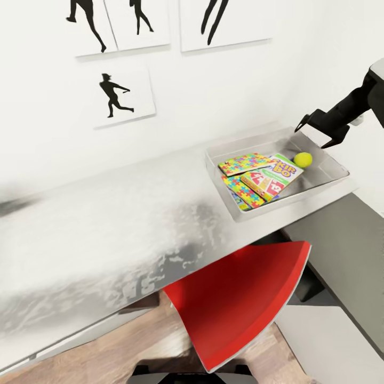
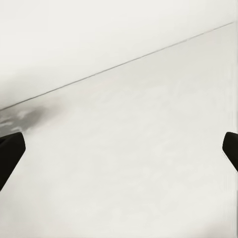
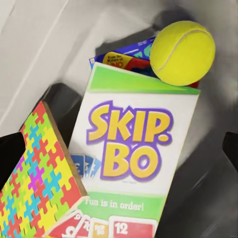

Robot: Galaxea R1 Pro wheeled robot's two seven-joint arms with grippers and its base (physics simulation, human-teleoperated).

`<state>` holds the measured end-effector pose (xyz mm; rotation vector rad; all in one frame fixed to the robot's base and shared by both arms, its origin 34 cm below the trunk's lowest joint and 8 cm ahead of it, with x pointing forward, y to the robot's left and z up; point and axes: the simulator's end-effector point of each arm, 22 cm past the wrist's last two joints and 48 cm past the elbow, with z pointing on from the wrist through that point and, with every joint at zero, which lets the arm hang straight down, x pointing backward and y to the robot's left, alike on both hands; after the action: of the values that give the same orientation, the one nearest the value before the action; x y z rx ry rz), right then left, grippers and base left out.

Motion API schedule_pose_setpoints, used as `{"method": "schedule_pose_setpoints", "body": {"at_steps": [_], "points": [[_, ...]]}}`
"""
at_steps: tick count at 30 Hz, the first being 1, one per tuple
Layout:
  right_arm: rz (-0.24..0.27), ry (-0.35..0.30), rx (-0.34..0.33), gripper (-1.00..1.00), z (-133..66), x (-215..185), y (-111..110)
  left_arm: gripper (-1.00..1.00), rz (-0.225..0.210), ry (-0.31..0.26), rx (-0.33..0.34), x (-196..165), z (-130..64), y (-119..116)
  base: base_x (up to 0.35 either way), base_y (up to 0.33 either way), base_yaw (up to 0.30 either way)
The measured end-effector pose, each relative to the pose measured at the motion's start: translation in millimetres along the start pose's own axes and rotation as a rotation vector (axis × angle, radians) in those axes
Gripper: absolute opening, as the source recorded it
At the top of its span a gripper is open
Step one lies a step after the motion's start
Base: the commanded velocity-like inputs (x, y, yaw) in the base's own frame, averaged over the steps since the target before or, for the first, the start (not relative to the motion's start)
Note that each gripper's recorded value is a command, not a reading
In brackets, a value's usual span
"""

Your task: Put all the toys in the child's room - the three board games (two on the bed and one on the table), the two jigsaw puzzles on the table, and the tennis ball on the table - inside the toy box on the table in the child's room.

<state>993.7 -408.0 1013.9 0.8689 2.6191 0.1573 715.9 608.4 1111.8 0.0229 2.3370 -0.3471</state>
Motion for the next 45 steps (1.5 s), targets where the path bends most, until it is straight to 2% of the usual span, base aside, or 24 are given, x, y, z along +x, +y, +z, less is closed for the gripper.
{"method": "schedule_pose_setpoints", "body": {"at_steps": [5, 22, 45], "points": [[0.0, 0.0, 0.0, 1.0, 0.1, 0.0, 0.0, 1.0, 0.0, 0.0, 0.0, 0.2, 0.1, 0.0, 0.0, 0.0, -0.184], [-0.001, 0.001, 0.004, 1.0, 0.7, 0.4, -0.8, 1.0, -0.002, 0.0, 0.001, 0.4, 0.5, 0.0, -0.032, 0.003, -0.019], [0.001, -0.016, -0.011, 1.0, -16.7, -4.0, 2.1, 1.0, 0.007, -0.023, 0.002, -7.5, -12.0, -3.7, -0.127, 0.042, -0.232]]}}
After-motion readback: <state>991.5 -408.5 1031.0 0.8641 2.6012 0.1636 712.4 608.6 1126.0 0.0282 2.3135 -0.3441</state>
